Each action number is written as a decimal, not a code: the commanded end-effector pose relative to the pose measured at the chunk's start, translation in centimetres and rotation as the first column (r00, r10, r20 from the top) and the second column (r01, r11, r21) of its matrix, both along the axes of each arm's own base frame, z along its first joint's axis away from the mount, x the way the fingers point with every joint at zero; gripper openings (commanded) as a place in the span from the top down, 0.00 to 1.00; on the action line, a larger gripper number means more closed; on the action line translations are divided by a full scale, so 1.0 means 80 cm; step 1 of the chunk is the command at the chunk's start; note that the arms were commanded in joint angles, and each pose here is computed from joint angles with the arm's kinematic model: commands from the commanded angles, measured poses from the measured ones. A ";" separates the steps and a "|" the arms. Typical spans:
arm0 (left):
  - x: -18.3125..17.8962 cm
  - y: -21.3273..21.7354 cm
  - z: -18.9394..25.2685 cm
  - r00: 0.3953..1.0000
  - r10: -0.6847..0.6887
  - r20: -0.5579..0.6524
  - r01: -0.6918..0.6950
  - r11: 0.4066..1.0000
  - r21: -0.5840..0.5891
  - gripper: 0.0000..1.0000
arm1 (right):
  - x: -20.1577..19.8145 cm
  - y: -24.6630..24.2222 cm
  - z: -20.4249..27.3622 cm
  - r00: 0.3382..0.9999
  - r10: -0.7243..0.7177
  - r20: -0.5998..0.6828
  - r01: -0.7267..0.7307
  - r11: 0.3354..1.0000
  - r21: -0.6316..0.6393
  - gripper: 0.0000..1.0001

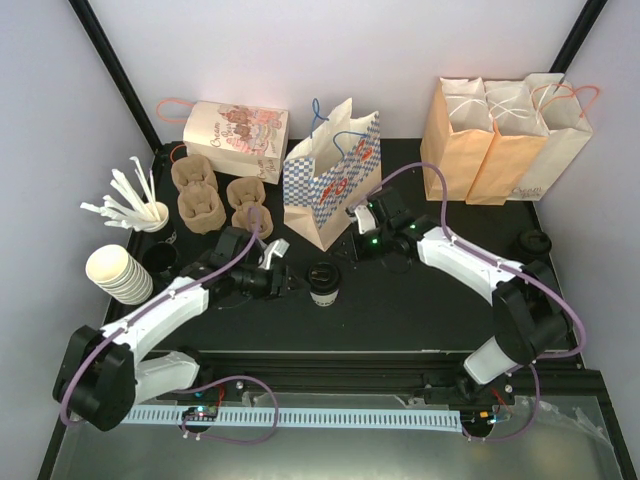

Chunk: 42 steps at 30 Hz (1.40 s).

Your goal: Pack the takeout coffee

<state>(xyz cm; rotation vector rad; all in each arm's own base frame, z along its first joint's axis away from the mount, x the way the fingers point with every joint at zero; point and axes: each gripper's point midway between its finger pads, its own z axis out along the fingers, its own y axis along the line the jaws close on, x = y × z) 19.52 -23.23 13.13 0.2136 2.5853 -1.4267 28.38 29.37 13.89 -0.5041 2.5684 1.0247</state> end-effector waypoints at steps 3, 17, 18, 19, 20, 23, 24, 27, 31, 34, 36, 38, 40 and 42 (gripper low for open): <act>0.023 0.024 0.022 0.996 0.071 0.050 -0.071 0.997 0.000 0.48 | -0.020 -0.017 0.012 1.000 -0.012 0.011 0.012 1.000 -0.007 0.65; 0.058 0.016 0.005 1.000 0.020 0.022 -0.020 1.000 -0.016 0.64 | -0.074 -0.020 -0.013 0.995 0.013 -0.102 0.000 0.992 0.125 0.68; 0.058 0.015 0.002 1.000 0.018 0.015 -0.018 1.000 -0.016 0.65 | -0.074 -0.019 -0.014 0.994 0.015 -0.105 -0.002 0.992 0.128 0.69; 0.059 0.014 0.001 1.000 0.016 0.013 -0.016 1.000 -0.017 0.65 | -0.074 -0.018 -0.016 0.994 0.017 -0.109 -0.003 0.992 0.129 0.69; 0.059 0.014 -0.001 1.000 0.014 0.009 -0.014 1.000 -0.016 0.65 | -0.073 -0.017 -0.017 0.994 0.019 -0.112 -0.005 0.991 0.130 0.69; 0.059 0.013 -0.003 1.000 0.007 0.005 -0.007 1.000 -0.019 0.65 | -0.071 -0.015 -0.016 0.994 0.022 -0.111 -0.007 0.991 0.134 0.69; 0.060 0.012 -0.003 1.000 0.006 0.006 -0.006 1.000 -0.022 0.65 | -0.071 -0.014 -0.015 0.994 0.024 -0.110 -0.009 0.990 0.137 0.69; 0.061 0.010 -0.004 1.000 0.000 0.000 0.000 1.000 -0.028 0.65 | -0.068 -0.013 -0.013 0.994 0.023 -0.108 -0.008 0.990 0.139 0.69; 0.064 0.009 -0.004 1.000 -0.001 -0.002 0.000 1.000 -0.031 0.66 | -0.065 -0.012 -0.018 0.993 0.020 -0.114 -0.005 0.992 0.125 0.70; 0.065 0.009 -0.007 1.000 0.001 -0.002 -0.001 1.000 -0.026 0.67 | -0.065 -0.012 -0.023 0.992 0.021 -0.120 -0.007 0.993 0.120 0.70; 0.065 0.009 -0.009 1.000 0.002 -0.006 -0.002 1.000 -0.023 0.68 | -0.065 -0.012 -0.026 0.992 0.023 -0.123 -0.009 0.993 0.117 0.71; 0.066 0.009 -0.012 1.000 0.000 -0.008 0.000 1.000 -0.022 0.68 | -0.064 -0.012 -0.029 0.992 0.023 -0.125 -0.009 0.994 0.110 0.71; 0.066 0.009 -0.015 1.000 0.001 -0.014 -0.001 1.000 -0.018 0.69 | -0.064 -0.013 -0.033 0.991 0.022 -0.130 -0.009 0.995 0.101 0.72; 0.065 0.010 -0.019 1.000 0.000 -0.022 -0.001 1.000 -0.011 0.70 | -0.064 -0.015 -0.040 0.991 0.016 -0.134 -0.004 0.996 0.086 0.72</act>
